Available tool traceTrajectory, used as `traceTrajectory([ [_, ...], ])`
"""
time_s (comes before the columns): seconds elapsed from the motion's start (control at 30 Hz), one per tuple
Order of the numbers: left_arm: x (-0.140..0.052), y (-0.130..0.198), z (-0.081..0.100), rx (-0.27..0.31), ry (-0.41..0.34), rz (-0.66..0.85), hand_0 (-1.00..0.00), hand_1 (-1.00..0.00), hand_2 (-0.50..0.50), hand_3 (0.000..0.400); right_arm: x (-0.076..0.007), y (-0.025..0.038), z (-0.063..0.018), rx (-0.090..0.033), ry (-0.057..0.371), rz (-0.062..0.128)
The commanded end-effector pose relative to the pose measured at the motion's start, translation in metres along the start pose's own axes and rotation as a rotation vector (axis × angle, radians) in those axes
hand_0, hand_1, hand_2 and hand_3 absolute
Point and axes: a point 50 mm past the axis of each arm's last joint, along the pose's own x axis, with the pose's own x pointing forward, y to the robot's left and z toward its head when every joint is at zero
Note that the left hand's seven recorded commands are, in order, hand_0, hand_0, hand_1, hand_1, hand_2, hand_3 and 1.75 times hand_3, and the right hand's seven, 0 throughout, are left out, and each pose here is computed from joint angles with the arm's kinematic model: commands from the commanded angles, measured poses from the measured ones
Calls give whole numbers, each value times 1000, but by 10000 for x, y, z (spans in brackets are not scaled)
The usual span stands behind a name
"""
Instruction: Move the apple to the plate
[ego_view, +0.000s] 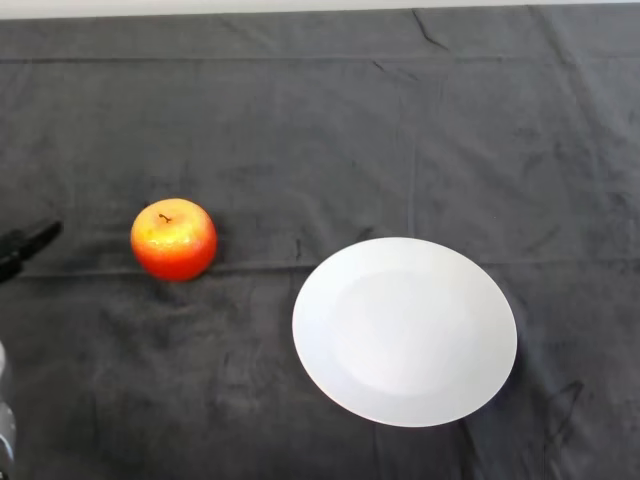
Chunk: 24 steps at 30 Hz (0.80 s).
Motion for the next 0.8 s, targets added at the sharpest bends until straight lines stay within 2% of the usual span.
traceTrajectory([
  [0.03, 151, -161, 264, -37, -129, -56, 0, 0, 0, 0, -108, -135, 83, -11, -20, -41],
  [0.8, -33, -637, 260, -9, -136, -308, 0, 0, 0, 0, -108, -136, 82, -11, -20, -41],
])
